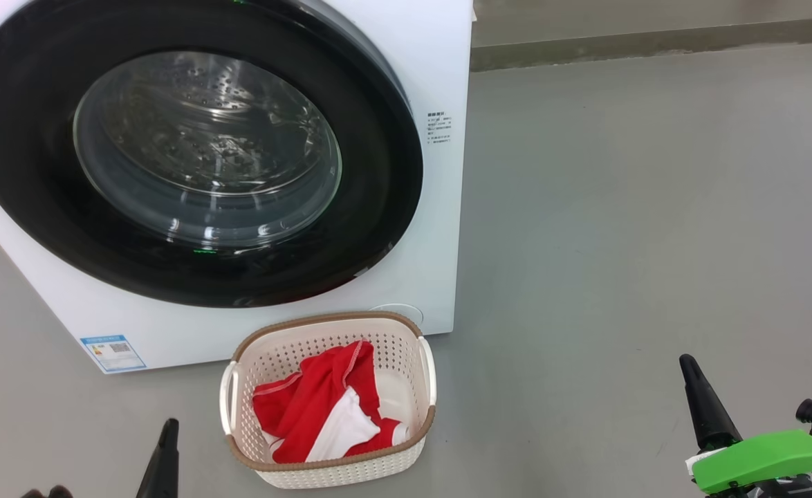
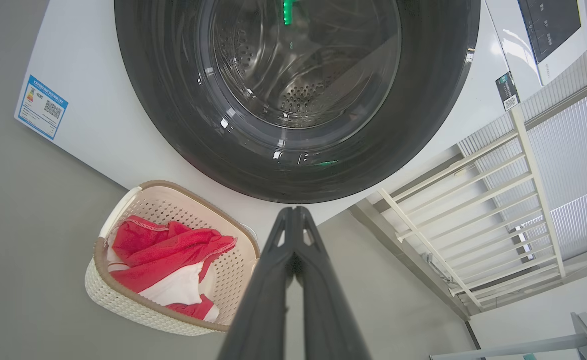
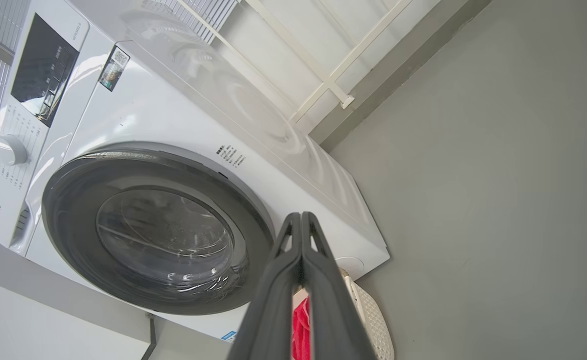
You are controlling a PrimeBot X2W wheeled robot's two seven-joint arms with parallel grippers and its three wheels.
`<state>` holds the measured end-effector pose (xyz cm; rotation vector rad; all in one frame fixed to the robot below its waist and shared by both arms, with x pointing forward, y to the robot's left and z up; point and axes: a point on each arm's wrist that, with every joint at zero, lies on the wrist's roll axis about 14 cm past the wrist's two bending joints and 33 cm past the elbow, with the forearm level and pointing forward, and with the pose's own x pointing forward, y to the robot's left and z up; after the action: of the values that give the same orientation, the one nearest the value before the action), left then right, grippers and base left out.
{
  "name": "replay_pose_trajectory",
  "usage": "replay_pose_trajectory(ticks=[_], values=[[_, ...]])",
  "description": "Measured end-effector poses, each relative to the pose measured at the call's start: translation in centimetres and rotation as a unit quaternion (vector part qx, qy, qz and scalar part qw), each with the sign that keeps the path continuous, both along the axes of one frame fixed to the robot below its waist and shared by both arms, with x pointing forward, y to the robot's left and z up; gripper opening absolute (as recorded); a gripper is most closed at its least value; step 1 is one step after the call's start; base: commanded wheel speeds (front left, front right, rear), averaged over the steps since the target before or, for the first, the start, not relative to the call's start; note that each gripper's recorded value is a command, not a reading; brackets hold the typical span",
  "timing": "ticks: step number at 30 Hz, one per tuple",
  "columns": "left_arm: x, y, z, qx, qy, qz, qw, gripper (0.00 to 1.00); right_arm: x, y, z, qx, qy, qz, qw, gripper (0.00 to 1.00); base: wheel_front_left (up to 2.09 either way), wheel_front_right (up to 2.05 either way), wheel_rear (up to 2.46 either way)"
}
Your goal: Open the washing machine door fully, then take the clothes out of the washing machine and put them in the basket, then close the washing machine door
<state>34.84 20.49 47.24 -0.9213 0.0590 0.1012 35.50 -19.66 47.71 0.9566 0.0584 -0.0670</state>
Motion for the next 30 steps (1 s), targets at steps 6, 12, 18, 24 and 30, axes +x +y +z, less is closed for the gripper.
replay_pose_trajectory(ticks=[6, 12, 18, 24, 30], values=[[0.4, -0.1, 0.2, -0.032, -0.002, 0.0, 0.999, 0.0, 0.1, 0.0, -0.2, 0.031, 0.005, -0.002, 1.0, 0.0, 0.0, 0.0, 0.0], [0.4, -0.2, -0.2, -0.07, 0.003, 0.0, 0.998, 0.0, 0.4, 0.0, -0.2, 0.066, 0.006, -0.004, 0.998, 0.0, 0.0, 0.0, 0.0], [1.1, -0.5, 0.3, -0.102, -0.003, -0.003, 0.995, 0.0, 0.7, -0.3, 0.0, 0.097, 0.004, -0.008, 0.995, 0.0, 0.0, 0.0, 0.0], [1.2, -0.5, 0.1, -0.134, -0.002, -0.001, 0.991, 0.0, 0.7, -0.5, -0.2, 0.127, 0.006, -0.013, 0.992, 0.0, 0.0, 0.0, 0.0], [1.6, -0.7, 0.4, -0.166, -0.005, -0.004, 0.986, 0.0, 1.2, -0.5, 0.1, 0.158, 0.001, -0.012, 0.987, 0.0, 0.0, 0.0, 0.0]])
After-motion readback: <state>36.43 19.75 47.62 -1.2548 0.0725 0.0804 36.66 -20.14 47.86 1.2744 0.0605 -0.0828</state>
